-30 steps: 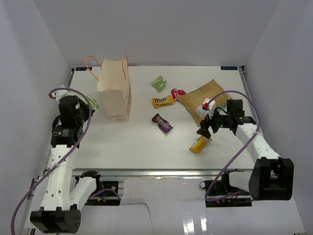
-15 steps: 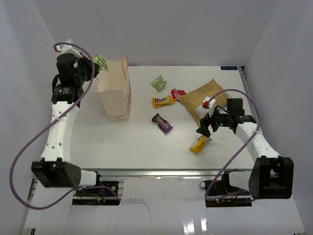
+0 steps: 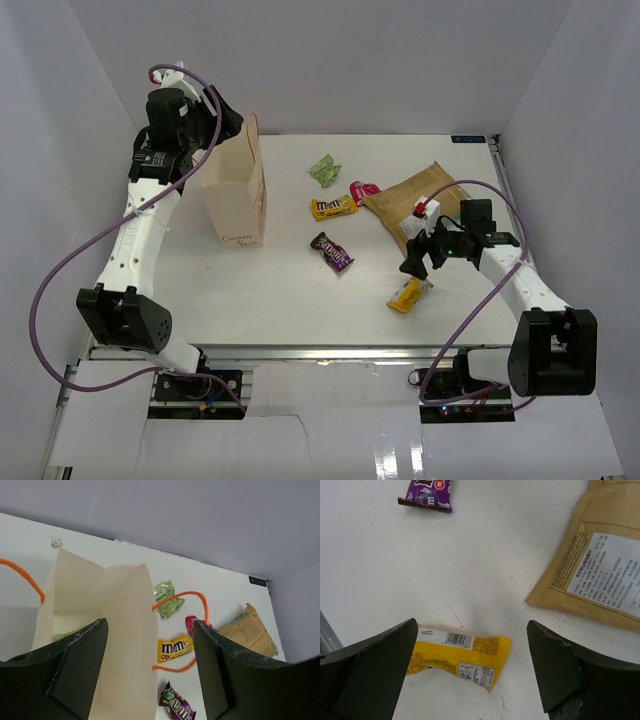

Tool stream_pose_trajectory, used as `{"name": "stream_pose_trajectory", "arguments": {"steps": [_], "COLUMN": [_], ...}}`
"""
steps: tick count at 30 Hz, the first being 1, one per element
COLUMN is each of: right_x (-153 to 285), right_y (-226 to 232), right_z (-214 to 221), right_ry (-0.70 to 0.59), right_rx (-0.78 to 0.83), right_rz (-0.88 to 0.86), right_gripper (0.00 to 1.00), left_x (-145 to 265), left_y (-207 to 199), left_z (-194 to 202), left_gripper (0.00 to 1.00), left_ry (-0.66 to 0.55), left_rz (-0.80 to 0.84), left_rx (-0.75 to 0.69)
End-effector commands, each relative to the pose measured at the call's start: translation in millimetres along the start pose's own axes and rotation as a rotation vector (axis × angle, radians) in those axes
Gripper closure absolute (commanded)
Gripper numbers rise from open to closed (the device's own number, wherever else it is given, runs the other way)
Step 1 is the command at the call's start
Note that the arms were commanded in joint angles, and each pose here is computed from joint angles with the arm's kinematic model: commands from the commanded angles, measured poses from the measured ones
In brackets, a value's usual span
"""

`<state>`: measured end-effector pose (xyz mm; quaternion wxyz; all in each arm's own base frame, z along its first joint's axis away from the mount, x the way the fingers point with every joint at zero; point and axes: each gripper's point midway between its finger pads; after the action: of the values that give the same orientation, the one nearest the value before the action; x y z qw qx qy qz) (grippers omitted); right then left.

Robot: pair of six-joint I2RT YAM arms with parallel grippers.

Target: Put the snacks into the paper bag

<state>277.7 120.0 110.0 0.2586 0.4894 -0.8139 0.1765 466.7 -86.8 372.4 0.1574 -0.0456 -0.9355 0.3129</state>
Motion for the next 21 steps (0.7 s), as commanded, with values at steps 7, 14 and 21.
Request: {"name": "stream_pose_trajectory", "arguments": {"steps": [7, 14, 21], "right_x": [-21, 4, -4], "right_y": [16, 45, 55], "right_z": [42, 39, 76], "right_ry": [0.316, 0.215, 0.189], "right_rx": [-0.088, 0.591, 0.99], "right_rz": [0.026, -0.323, -0.611], "right_gripper": [0.05, 0.25, 0.28], "left_x": [103, 160, 171], "left_y": [-32, 2, 16], "left_z": [8, 73, 94], "left_gripper": [0.13, 0.09, 0.09], "left_ry": [-0.071, -0.026, 0.002], "left_rz": [0.233, 0.255, 0.233], "left_rx": [-0.111, -0.04, -0.004]}}
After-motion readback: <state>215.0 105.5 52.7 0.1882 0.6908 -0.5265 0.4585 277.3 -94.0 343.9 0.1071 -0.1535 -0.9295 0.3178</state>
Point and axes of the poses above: each gripper's point midway between its finger pads, its own x axis back along the fingers, its own y axis along the line the jaws close on, z = x × y, and after that the axes turned 11 degrees about x, right-handed
